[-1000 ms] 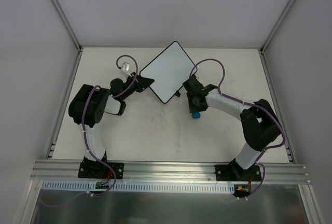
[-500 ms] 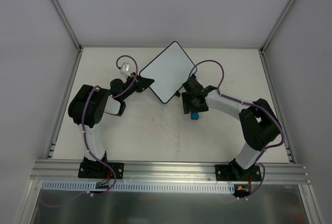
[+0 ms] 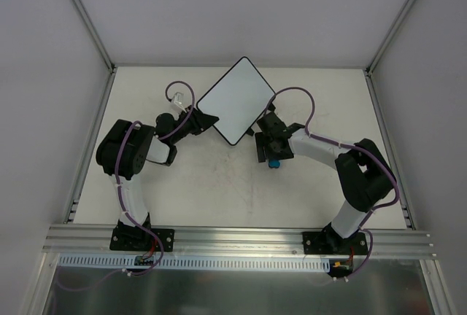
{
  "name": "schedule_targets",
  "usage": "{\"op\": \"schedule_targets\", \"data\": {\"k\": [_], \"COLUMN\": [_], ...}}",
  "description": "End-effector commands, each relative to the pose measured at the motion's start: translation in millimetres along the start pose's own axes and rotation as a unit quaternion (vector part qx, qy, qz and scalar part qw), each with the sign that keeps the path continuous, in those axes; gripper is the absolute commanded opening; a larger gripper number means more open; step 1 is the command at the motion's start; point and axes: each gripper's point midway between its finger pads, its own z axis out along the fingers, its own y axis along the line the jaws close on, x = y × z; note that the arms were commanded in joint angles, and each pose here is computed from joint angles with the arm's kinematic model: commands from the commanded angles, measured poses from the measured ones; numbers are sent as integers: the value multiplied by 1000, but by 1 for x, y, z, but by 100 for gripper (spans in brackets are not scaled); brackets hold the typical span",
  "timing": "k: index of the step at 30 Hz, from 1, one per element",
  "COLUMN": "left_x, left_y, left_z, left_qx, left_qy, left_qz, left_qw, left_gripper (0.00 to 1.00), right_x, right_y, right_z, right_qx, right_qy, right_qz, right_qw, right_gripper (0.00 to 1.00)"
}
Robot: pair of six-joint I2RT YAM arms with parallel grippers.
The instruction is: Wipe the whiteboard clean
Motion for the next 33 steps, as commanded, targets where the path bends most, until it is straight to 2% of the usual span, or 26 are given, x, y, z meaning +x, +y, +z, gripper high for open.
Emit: {"op": "schedule_targets", "data": {"k": [1,3,6,9,10,13,14,24,33], "left_x": [-36,-36,-37,-36,-36,-37,-37,-34,-21], "left_y": [-71,-70,-71,-72,-72,-74,-75,-71,-55], "left_z": [-7,-7,-7,-8,-8,-11,-13,-27,-53], "left_qx": [134,133,133,134,133,133,132,115,69], "left_qy": [-80,-80,-82,-81,-81,-84,-86,-93,-79], "left_qz": [102,102,100,102,102,110,112,123,120], "left_qw": [982,983,983,982,982,981,981,981,987], "left_gripper": [34,40,41,53,66,88,99,99,99], "right_x": [-9,-8,-8,-9,-9,-14,-15,-23,-32], "right_y": [7,7,7,7,7,9,9,5,-10], "right_z": [-8,-8,-7,-9,-9,-13,-16,-30,-62], "right_qx": [-17,-16,-17,-17,-19,-28,-32,-32,-39], "right_qy": [-21,-20,-21,-27,-28,-45,-52,-79,-148], "right_qz": [6,5,7,10,11,18,20,21,16], "right_qw": [1000,1000,1000,999,999,998,998,996,988], "right_gripper": [74,73,73,73,73,74,74,74,75]}}
